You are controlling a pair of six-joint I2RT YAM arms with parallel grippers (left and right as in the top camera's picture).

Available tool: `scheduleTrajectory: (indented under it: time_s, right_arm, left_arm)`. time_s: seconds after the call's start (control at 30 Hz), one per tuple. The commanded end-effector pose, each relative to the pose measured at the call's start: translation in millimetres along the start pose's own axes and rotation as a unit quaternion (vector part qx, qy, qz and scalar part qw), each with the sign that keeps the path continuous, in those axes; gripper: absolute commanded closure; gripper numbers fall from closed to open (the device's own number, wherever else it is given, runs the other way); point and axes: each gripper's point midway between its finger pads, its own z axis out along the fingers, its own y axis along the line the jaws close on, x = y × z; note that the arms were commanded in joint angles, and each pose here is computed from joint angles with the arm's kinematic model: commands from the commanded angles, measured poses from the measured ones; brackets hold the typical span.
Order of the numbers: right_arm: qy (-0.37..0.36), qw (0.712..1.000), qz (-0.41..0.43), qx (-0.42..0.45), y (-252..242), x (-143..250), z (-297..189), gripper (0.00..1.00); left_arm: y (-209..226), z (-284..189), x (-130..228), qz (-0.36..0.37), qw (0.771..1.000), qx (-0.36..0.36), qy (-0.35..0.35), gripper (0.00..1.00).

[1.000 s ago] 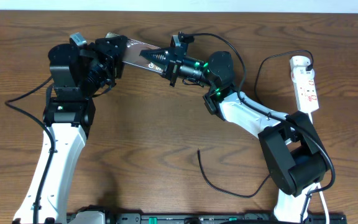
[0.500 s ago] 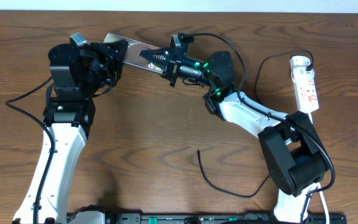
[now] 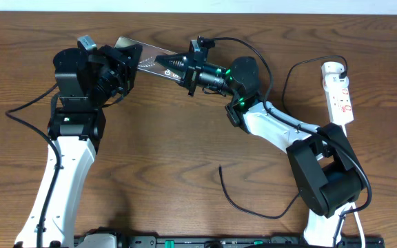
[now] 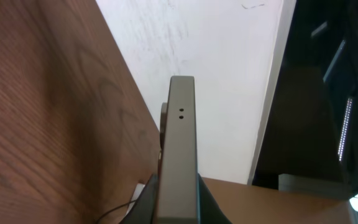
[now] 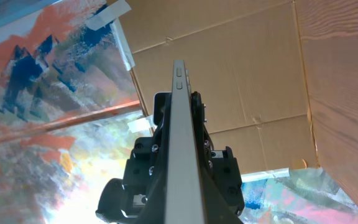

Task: Plug charger to phone and switch on socket
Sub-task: 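Open the right gripper and pull it away from the phone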

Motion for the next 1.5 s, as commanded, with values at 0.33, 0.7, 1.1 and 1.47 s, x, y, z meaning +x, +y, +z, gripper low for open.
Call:
scheduleTrajectory:
  time_s: [0.33, 0.7, 1.1, 1.47]
  right_arm:
    - [0.004, 0.999, -0.041, -0.017, 16, 5, 2, 0.01]
    - [0.007, 0.999, -0.043, -0.013, 16, 3, -1, 0.01]
    - [-0.004, 0.986, -0.168, -0.011, 22, -13, -17, 0.01]
    - [0.007, 0.95, -0.269, 0.158, -67, -38, -33, 0.01]
  left_arm:
    - [-8, 1, -1, 0.017, 1.0, 0.007, 0.004, 0.93]
    - [-4, -10, -28, 0.006, 1.0, 0.007, -0.022, 0.93]
    - [-10, -63, -61, -0.012, 0.996, 0.064, 0.058, 0.93]
    - [-15, -86, -43, -0.001, 0.984, 0.094, 0.149, 0.93]
